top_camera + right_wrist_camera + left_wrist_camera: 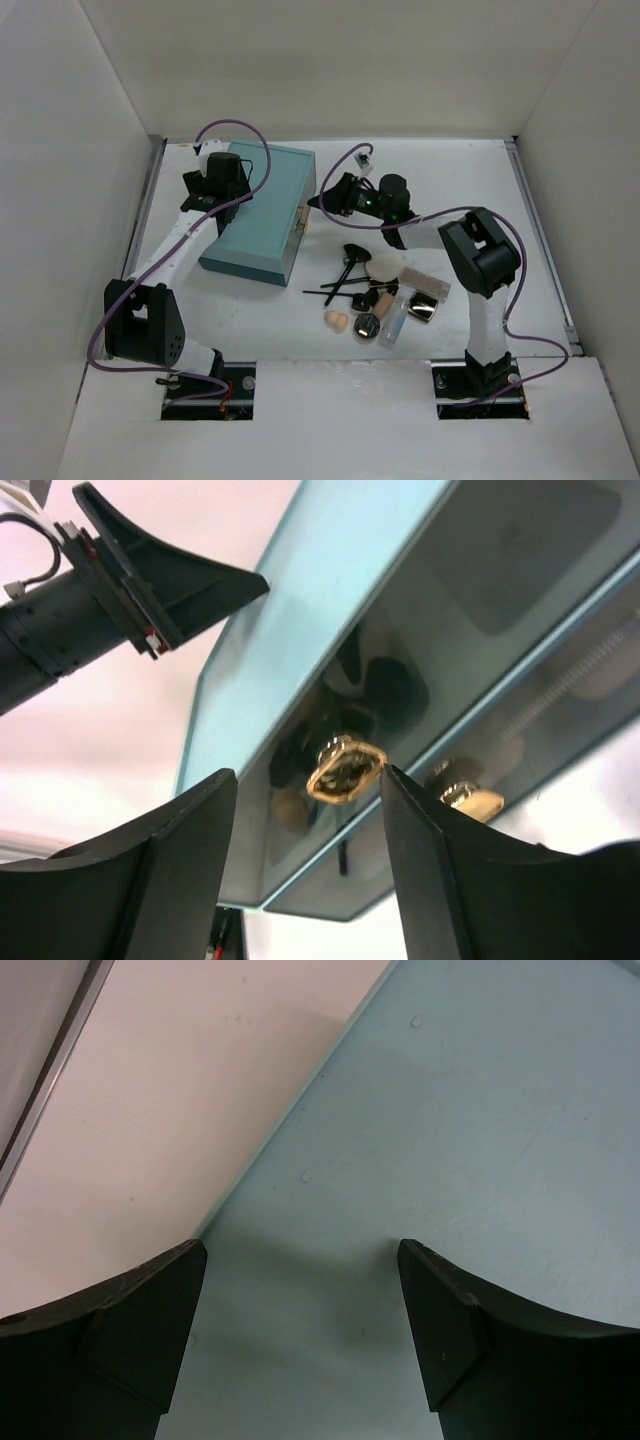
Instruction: Organize the makeup
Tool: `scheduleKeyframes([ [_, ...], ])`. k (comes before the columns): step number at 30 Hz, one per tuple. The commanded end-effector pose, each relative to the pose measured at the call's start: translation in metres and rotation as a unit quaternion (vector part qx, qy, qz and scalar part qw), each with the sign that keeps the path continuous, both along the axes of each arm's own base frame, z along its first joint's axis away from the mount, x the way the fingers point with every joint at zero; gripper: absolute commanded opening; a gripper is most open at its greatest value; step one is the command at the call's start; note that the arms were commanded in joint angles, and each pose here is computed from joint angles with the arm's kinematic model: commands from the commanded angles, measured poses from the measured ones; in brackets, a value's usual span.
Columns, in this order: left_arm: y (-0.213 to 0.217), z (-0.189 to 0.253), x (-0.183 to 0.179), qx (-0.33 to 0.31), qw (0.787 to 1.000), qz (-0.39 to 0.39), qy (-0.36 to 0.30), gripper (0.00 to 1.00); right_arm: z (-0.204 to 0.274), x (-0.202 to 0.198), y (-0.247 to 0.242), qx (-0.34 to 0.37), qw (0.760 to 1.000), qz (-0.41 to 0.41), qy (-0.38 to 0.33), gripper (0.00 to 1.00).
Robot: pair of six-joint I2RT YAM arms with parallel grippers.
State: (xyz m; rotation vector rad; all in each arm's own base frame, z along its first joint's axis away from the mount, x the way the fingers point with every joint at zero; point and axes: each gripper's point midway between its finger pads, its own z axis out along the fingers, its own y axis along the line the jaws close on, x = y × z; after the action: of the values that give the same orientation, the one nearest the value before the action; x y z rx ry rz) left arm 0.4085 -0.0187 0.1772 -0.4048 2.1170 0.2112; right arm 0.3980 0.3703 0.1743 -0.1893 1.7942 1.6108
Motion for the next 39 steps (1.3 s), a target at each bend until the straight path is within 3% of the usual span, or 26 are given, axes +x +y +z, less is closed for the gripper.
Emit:
scheduleKeyframes([
  [1,-0.005,-0.082,-0.048,-0.013,0.987,-0.028,0.16,0.76,0.013,0.004,0.009,0.021,0.999,0.017,-0.024,0.67],
  [19,-0.007,-0.086,-0.052,-0.011,0.986,-0.032,0.165,0.76,-0.003,0.005,0.034,0.039,0.998,0.046,0.007,0.63],
  [23,-0.007,-0.087,-0.052,-0.011,0.986,-0.031,0.165,0.76,-0.002,0.003,0.037,0.047,0.997,0.054,0.012,0.49],
  [28,-0.007,-0.088,-0.053,-0.011,0.985,-0.032,0.167,0.76,0.004,-0.008,0.036,0.067,0.995,0.069,0.018,0.22],
  [39,-0.004,-0.09,-0.053,-0.013,0.985,-0.026,0.168,0.76,-0.021,-0.016,-0.034,0.044,0.997,-0.02,0.065,0.12],
])
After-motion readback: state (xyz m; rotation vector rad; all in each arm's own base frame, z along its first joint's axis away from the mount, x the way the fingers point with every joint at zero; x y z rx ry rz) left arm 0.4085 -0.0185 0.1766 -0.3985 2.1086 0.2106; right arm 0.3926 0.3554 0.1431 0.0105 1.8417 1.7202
